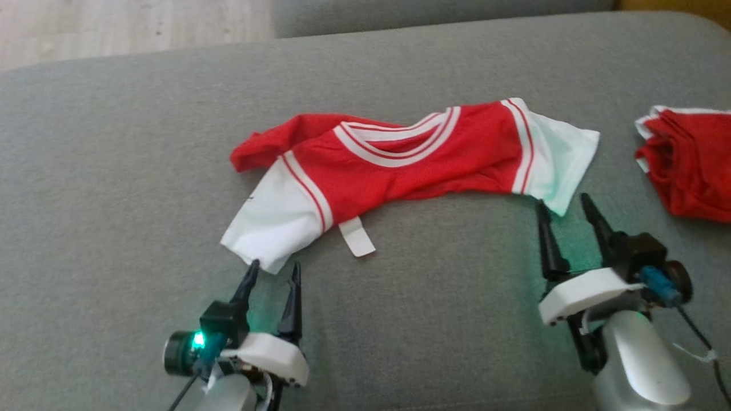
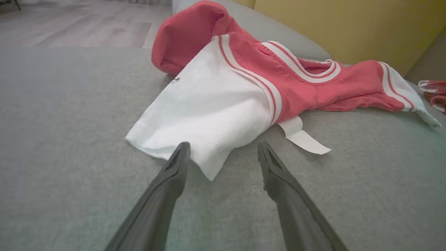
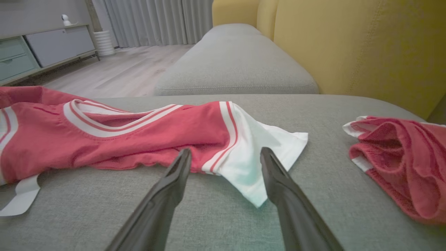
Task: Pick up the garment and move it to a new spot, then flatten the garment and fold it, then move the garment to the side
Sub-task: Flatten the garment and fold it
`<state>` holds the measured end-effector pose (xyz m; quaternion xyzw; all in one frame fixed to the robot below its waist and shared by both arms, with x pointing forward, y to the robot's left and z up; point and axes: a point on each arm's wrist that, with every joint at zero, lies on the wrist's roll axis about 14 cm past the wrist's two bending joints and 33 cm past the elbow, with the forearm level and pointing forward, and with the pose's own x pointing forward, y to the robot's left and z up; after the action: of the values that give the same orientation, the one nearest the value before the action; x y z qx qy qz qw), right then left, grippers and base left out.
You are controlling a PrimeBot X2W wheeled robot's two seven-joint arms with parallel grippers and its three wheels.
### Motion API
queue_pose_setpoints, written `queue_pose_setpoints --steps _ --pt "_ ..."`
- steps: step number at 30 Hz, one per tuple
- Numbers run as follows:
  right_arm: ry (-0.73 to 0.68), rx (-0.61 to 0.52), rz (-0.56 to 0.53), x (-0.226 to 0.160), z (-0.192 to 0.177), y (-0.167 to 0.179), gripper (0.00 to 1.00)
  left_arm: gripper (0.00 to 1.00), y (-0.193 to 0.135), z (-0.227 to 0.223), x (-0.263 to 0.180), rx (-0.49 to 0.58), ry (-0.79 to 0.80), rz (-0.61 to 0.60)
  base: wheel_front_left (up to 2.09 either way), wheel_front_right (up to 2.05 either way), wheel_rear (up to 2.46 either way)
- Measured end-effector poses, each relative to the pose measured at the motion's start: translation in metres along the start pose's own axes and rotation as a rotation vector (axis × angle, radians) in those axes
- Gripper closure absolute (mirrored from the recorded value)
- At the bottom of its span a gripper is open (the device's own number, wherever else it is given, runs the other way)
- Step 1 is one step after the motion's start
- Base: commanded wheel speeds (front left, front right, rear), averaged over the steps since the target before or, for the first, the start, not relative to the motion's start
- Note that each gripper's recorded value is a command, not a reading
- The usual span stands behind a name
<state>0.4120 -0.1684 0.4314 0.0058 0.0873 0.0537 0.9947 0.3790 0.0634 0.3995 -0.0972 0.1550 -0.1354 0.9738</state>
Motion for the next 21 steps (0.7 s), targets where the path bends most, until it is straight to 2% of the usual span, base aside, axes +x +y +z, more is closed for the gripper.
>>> queue_pose_setpoints --steps 10,11,12,13,17,21 --pt "0.025 0.077 -0.002 -0.011 -0.012 0.003 0.0 0.0 0.006 -0.025 0.022 0.081 0.096 0.02 0.0 0.0 0.0" --pt "0.026 0.077 -0.003 -0.012 -0.012 0.002 0.0 0.16 0.006 -0.025 0.023 0.079 0.096 0.022 0.0 0.0 0.0" --pt "0.026 0.079 -0.003 -0.012 -0.013 0.002 0.0 0.62 0.007 -0.024 0.024 0.077 0.094 0.025 0.0 0.0 0.0" --pt "0.027 0.083 -0.003 -0.012 -0.013 0.003 0.0 1.0 0.008 -0.024 0.024 0.075 0.093 0.029 0.0 0.0 0.0" --pt "0.029 0.101 0.006 -0.012 -0.014 0.007 0.0 1.0 0.005 -0.008 0.028 0.069 0.041 0.022 0.0 0.0 0.0" --pt "0.029 0.142 0.006 -0.011 -0.015 0.009 0.0 1.0 -0.006 0.032 0.038 0.058 -0.085 -0.026 0.0 0.0 0.0"
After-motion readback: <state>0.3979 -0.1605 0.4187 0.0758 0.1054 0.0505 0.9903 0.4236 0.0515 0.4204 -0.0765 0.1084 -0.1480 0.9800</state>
